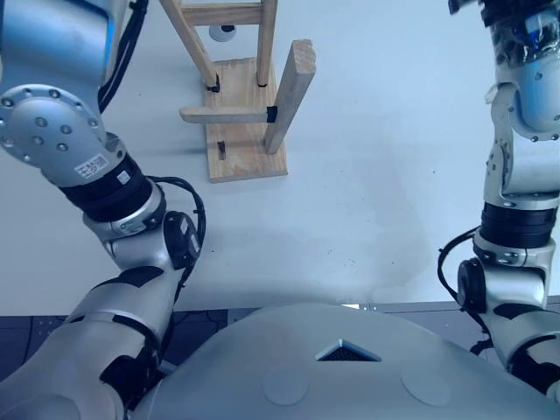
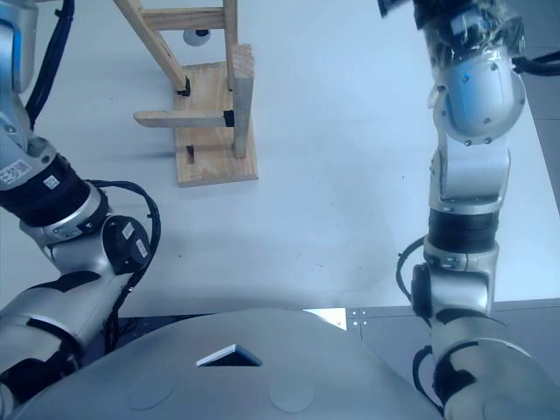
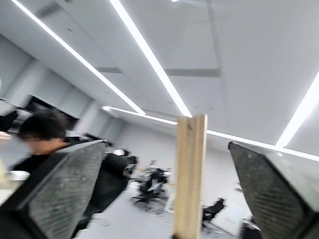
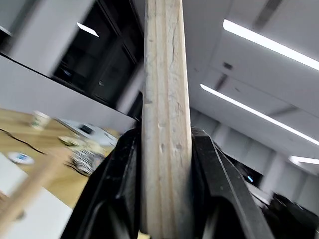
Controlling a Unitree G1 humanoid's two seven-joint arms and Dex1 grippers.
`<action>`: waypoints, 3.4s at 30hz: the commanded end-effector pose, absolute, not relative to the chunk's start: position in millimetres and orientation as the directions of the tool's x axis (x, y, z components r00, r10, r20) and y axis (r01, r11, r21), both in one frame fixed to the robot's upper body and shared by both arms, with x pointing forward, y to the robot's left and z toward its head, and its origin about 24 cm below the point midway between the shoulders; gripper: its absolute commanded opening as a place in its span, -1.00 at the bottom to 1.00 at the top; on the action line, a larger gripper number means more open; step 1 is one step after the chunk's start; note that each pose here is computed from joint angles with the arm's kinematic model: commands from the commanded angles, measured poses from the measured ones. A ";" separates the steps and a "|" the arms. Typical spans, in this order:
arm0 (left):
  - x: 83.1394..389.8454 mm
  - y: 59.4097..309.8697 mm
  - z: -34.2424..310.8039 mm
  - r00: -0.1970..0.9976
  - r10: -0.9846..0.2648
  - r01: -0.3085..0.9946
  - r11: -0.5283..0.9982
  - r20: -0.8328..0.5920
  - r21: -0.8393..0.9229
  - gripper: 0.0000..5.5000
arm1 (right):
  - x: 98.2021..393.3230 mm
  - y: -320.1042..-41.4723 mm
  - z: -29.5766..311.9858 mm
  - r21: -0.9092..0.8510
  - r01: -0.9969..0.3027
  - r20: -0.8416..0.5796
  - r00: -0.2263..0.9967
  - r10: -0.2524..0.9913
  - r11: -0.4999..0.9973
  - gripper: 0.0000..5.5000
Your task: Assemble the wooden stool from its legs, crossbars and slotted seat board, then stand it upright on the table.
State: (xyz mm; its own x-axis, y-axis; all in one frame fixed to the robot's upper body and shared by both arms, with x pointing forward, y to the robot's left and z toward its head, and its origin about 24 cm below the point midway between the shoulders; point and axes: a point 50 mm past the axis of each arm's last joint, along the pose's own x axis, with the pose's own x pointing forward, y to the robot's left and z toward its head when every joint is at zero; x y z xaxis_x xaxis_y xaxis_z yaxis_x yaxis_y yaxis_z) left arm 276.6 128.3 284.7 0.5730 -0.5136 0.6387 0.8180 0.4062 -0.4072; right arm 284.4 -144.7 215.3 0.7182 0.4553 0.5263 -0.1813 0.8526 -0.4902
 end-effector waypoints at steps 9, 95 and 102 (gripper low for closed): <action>270.6 115.1 280.4 0.460 -0.626 0.888 0.302 0.630 -0.348 0.82 | 265.5 -107.5 211.8 -0.539 -0.406 0.509 0.541 0.670 0.738 -0.62; 225.2 308.3 77.2 0.610 -0.704 0.645 0.708 -0.364 -0.288 -0.27 | 278.8 -119.7 110.3 -0.401 -0.746 -0.180 0.633 0.753 0.531 0.46; 231.8 313.9 87.2 0.515 -0.714 0.719 0.661 -0.474 -0.215 -0.27 | 276.2 -119.4 107.7 -0.393 -0.746 -0.183 0.636 0.749 0.537 0.46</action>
